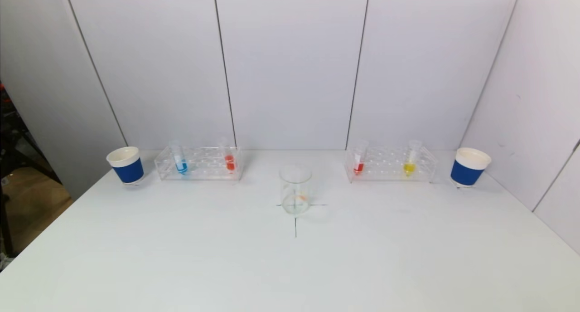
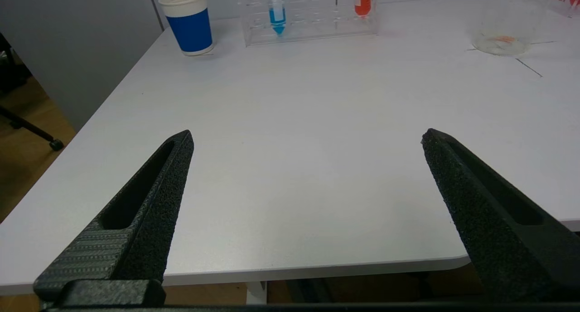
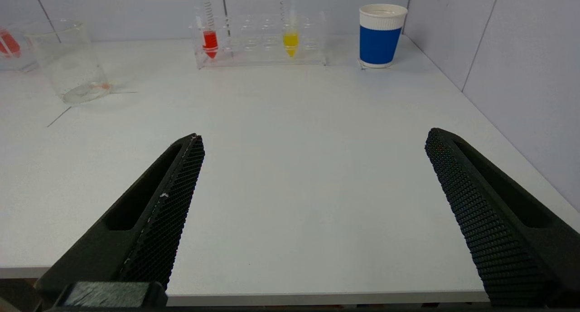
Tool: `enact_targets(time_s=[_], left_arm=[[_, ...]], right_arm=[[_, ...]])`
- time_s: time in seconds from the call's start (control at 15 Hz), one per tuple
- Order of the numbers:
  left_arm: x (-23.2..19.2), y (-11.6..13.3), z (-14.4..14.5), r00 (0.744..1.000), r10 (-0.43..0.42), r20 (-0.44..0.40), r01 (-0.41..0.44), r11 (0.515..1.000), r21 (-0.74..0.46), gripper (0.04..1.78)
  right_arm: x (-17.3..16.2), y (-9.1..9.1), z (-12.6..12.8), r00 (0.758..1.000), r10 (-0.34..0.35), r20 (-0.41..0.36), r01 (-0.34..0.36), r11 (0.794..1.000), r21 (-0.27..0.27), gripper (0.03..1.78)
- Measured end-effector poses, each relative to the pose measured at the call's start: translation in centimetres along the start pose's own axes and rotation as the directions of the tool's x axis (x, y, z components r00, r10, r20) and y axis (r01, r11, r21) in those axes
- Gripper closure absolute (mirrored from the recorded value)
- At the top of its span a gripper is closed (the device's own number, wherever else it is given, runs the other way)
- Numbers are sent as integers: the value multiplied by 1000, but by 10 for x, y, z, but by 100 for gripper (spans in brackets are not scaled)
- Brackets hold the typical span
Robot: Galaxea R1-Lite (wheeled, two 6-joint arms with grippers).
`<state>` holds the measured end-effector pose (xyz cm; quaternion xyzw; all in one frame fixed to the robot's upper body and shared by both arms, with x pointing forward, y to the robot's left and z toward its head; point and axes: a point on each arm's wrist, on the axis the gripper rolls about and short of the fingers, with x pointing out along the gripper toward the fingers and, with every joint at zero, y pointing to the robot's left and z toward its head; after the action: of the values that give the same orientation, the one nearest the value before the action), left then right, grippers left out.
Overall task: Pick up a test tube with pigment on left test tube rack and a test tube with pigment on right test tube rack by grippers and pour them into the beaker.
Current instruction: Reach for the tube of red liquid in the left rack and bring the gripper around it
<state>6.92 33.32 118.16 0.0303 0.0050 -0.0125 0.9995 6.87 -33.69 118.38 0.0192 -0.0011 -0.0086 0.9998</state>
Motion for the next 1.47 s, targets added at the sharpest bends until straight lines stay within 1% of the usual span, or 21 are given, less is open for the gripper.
enact_targets(time_s=[1.47], left_arm=[[0,0,0,1000,-7,1,7,1000,21,6]], right_arm=[[0,0,0,1000,0,0,0,1000,0,4]])
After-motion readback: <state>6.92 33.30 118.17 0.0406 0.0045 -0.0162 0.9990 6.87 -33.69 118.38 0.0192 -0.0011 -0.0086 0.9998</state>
